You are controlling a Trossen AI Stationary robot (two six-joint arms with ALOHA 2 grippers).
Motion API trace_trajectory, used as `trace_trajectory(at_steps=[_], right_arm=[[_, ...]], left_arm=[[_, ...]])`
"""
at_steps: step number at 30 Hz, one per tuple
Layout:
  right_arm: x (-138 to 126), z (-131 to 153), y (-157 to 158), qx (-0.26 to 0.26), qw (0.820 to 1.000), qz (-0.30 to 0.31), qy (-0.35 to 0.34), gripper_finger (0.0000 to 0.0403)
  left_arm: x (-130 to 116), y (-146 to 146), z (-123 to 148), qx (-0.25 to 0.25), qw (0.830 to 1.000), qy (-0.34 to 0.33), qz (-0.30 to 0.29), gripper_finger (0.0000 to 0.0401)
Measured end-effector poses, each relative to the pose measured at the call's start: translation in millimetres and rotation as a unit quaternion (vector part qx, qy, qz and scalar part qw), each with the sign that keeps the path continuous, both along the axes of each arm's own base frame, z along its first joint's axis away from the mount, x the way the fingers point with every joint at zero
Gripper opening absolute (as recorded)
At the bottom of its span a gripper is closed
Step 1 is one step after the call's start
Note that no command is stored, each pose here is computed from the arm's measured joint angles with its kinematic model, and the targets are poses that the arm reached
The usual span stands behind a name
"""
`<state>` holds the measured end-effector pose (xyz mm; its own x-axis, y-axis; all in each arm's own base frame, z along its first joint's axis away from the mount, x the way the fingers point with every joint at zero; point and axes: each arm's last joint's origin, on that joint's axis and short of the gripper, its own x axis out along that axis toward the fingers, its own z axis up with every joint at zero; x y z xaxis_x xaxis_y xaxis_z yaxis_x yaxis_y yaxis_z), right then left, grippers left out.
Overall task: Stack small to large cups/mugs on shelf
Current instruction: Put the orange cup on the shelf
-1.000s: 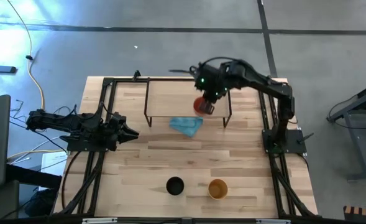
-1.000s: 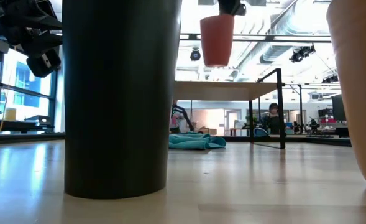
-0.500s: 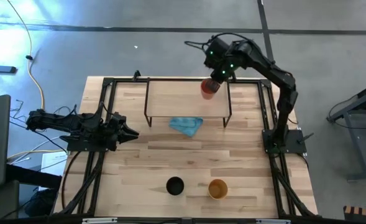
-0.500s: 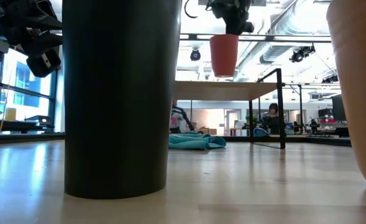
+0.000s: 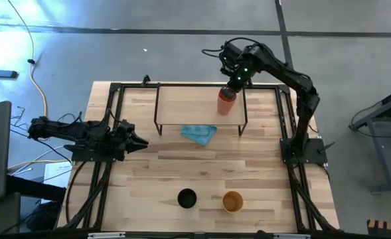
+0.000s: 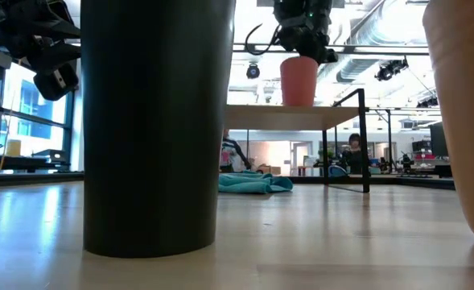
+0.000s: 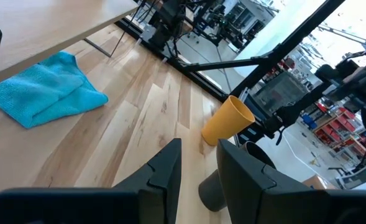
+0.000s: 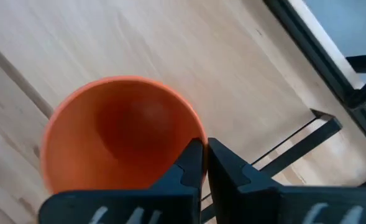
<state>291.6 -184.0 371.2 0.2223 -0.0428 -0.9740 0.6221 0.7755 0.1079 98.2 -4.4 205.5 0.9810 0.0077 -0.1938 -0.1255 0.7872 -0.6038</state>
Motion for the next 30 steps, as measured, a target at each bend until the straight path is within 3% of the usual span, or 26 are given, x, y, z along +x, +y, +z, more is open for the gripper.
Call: trace_trajectory(at_steps=[17, 30], right_arm=[[-20, 22, 8, -0.049, 0.999, -0.015, -0.006, 0.0], [-13, 23, 6, -0.048, 0.998, -0.011, -0.043, 0.0]], left_arm=[[0, 1, 0, 0.003, 1.0, 0.0, 0.016, 0.0092], [0, 1, 0, 0.003, 1.0, 0.0, 0.018, 0.0092]])
